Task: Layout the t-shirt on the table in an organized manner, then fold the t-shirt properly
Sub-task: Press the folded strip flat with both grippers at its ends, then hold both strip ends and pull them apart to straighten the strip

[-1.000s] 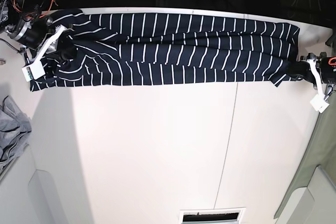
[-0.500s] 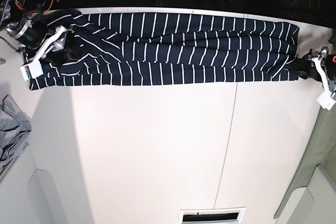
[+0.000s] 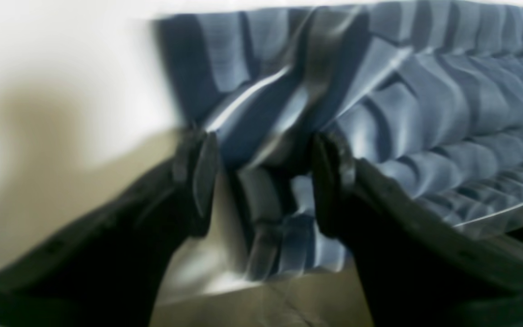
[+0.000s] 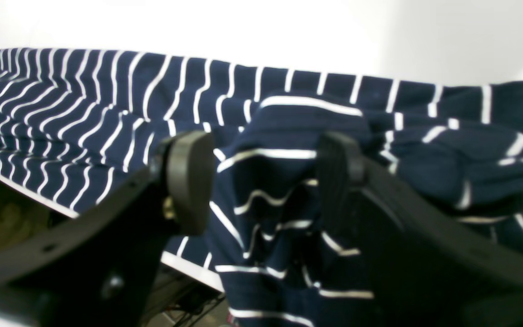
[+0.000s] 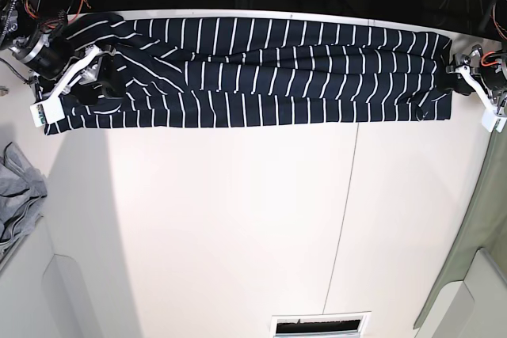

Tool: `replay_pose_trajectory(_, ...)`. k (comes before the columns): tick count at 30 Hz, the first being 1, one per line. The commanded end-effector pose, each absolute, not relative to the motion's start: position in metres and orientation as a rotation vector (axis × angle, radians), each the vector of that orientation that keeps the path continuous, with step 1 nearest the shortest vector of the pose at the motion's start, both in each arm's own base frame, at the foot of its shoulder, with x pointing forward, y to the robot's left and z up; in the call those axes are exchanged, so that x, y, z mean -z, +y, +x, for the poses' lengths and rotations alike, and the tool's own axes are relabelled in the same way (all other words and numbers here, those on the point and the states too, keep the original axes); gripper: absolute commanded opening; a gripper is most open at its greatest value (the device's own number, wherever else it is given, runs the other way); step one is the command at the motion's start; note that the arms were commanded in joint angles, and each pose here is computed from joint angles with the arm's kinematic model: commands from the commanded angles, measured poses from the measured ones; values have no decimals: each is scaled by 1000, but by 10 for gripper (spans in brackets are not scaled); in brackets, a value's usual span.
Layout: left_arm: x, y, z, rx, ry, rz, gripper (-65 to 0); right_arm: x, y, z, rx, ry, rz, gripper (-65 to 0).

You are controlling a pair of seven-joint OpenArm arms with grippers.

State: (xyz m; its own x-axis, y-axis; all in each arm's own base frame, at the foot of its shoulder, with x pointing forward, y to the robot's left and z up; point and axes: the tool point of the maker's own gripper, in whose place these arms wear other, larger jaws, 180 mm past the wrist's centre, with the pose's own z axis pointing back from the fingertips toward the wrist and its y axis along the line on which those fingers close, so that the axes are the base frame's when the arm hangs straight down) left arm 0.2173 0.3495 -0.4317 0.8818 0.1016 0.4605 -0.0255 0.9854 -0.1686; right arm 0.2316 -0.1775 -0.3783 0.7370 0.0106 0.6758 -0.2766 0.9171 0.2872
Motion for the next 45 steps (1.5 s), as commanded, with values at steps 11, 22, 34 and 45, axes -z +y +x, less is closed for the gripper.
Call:
replay_pose_trajectory(11, 421, 339, 225, -76, -517, -255, -301, 369, -181, 238, -168, -768, 382, -294)
replay_pose_trajectory(22, 435, 314, 213, -94, -482, -349, -301, 369, -180, 238, -168, -768, 382, -294)
replay_pose_trajectory(34, 432, 270, 209, -88, -533, -567, -357, 370, -180, 236, -168, -761, 382, -294)
replay_pose_trajectory(45, 427, 292, 224, -61, -628, -461, -650, 368, -179, 237, -162, -771, 395, -294)
